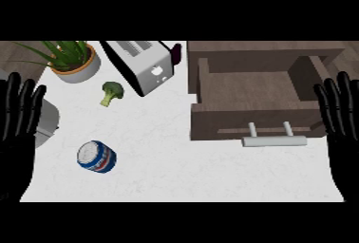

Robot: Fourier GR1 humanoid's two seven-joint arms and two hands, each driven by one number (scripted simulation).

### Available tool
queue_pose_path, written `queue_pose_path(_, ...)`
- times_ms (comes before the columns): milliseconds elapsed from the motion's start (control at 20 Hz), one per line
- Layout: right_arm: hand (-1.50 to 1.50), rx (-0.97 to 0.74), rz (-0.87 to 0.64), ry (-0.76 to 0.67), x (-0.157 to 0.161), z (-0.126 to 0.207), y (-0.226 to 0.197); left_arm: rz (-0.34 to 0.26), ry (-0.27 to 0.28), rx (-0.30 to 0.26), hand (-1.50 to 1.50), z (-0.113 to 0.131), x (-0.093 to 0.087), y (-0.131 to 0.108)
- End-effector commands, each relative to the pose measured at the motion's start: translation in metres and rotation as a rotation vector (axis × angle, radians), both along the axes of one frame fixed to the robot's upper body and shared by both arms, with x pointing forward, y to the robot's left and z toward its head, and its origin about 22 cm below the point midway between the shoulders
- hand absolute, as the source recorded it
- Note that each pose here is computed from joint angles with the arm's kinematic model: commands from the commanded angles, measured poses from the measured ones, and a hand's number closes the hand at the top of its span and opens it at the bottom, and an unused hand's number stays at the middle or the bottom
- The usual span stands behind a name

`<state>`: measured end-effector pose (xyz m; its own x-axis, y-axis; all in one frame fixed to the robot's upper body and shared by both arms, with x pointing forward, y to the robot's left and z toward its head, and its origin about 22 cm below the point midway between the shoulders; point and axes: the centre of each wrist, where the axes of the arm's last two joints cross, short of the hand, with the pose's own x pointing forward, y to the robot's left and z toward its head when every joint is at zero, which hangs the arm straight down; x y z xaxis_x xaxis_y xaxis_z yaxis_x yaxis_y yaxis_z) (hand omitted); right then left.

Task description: Pick up the can, place it into the drawer and close the drawer

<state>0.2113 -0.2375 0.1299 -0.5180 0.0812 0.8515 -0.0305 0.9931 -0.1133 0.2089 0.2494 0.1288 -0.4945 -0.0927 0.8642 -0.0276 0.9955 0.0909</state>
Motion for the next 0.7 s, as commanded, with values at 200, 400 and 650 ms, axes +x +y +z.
queue_pose_path(200, -1.5, 0.003, -0.048, -0.037, 0.004, 0.001, -0.003, -0.645, -0.046, 0.0, -1.5, 0.005, -0.005, -0.014)
queue_pose_path(400, -1.5, 0.04, -0.169, 0.3, -0.008, -0.034, -0.012, -0.644, 0.333, 0.161, -1.5, -0.025, -0.021, 0.023)
queue_pose_path(650, -1.5, 0.03, -0.154, 0.317, -0.011, -0.029, -0.018, -0.676, 0.345, 0.159, -1.5, -0.011, -0.009, 0.056)
